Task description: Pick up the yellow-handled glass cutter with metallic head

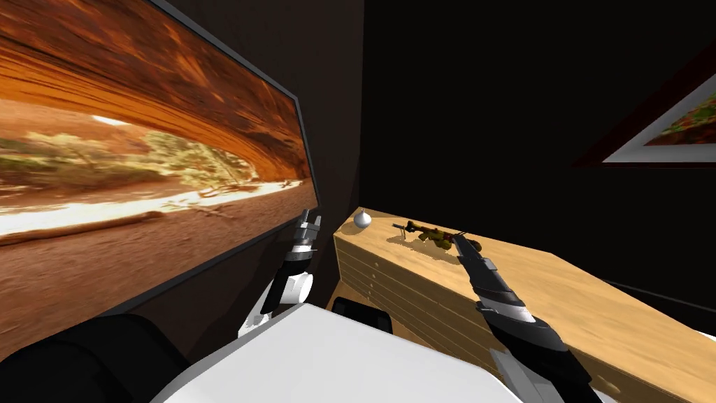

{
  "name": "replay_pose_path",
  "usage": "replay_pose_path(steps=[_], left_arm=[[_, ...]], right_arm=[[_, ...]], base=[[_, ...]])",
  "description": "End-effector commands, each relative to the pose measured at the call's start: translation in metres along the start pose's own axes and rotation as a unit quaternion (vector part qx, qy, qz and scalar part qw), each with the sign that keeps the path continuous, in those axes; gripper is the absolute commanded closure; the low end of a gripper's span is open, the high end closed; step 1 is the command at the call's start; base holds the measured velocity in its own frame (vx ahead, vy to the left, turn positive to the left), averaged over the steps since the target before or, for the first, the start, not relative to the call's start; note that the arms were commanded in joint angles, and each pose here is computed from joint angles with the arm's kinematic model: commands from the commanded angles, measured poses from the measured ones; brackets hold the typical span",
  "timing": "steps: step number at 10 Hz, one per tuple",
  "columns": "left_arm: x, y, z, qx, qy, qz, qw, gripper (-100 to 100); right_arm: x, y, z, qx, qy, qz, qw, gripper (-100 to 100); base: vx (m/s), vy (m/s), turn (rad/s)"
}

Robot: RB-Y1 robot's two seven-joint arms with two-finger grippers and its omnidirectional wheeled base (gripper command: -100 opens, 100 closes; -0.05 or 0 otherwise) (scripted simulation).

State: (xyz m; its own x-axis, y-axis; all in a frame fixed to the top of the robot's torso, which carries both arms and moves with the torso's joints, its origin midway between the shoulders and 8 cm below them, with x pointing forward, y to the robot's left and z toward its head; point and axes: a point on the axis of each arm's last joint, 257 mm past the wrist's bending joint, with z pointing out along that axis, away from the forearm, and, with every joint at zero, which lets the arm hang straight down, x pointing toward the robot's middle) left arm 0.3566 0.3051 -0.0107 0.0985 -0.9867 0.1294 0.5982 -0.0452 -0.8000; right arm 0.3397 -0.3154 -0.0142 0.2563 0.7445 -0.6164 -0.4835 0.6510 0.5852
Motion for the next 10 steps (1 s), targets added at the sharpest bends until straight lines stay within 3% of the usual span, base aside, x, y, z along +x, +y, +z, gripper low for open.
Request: replay_pose_path(steps=[1,2,3,4,5,6,7,8,9,10], left_arm=[[0.000,0.000,0.000,0.000,0.000,0.000,1.0000,0],[0.000,0.000,0.000,0.000,0.000,0.000,1.0000,0],[0.000,0.000,0.000,0.000,0.000,0.000,1.0000,0],[0.000,0.000,0.000,0.000,0.000,0.000,1.0000,0],[0.000,0.000,0.000,0.000,0.000,0.000,1.0000,0],[0.000,0.000,0.000,0.000,0.000,0.000,1.0000,0],[0.000,0.000,0.000,0.000,0.000,0.000,1.0000,0],[0.000,0.000,0.000,0.000,0.000,0.000,1.0000,0],[0.000,0.000,0.000,0.000,0.000,0.000,1.0000,0],[0.000,0.000,0.000,0.000,0.000,0.000,1.0000,0]], right_arm=[[0.002,-0.003,-0.002,-0.001,0.017,-0.020,0.9997,-100],[0.007,-0.009,-0.007,0.002,0.043,-0.057,0.9974,-100],[0.007,-0.009,-0.007,0.000,0.046,-0.059,0.9972,-100],[0.013,-0.017,-0.013,0.003,0.074,-0.097,0.9925,-100],[0.013,-0.017,-0.012,0.000,0.078,-0.099,0.9920,-100],[0.019,-0.026,-0.020,0.003,0.107,-0.138,0.9846,-100],[0.020,-0.026,-0.019,0.000,0.112,-0.140,0.9837,-100],[0.025,-0.037,-0.028,0.002,0.143,-0.180,0.9731,-100],[0.026,-0.036,-0.028,-0.002,0.148,-0.183,0.9719,-100],[0.032,-0.049,-0.038,0.000,0.180,-0.222,0.9582,-100]], base=[[-0.038,-0.011,0.119],[-0.048,-0.011,0.240],[-0.036,-0.016,0.106],[-0.039,-0.012,0.216],[-0.032,-0.013,0.125],[-0.038,-0.009,0.266],[-0.034,-0.010,0.126],[-0.048,0.002,0.259],[-0.038,-0.010,0.132],[-0.036,-0.015,0.217]])
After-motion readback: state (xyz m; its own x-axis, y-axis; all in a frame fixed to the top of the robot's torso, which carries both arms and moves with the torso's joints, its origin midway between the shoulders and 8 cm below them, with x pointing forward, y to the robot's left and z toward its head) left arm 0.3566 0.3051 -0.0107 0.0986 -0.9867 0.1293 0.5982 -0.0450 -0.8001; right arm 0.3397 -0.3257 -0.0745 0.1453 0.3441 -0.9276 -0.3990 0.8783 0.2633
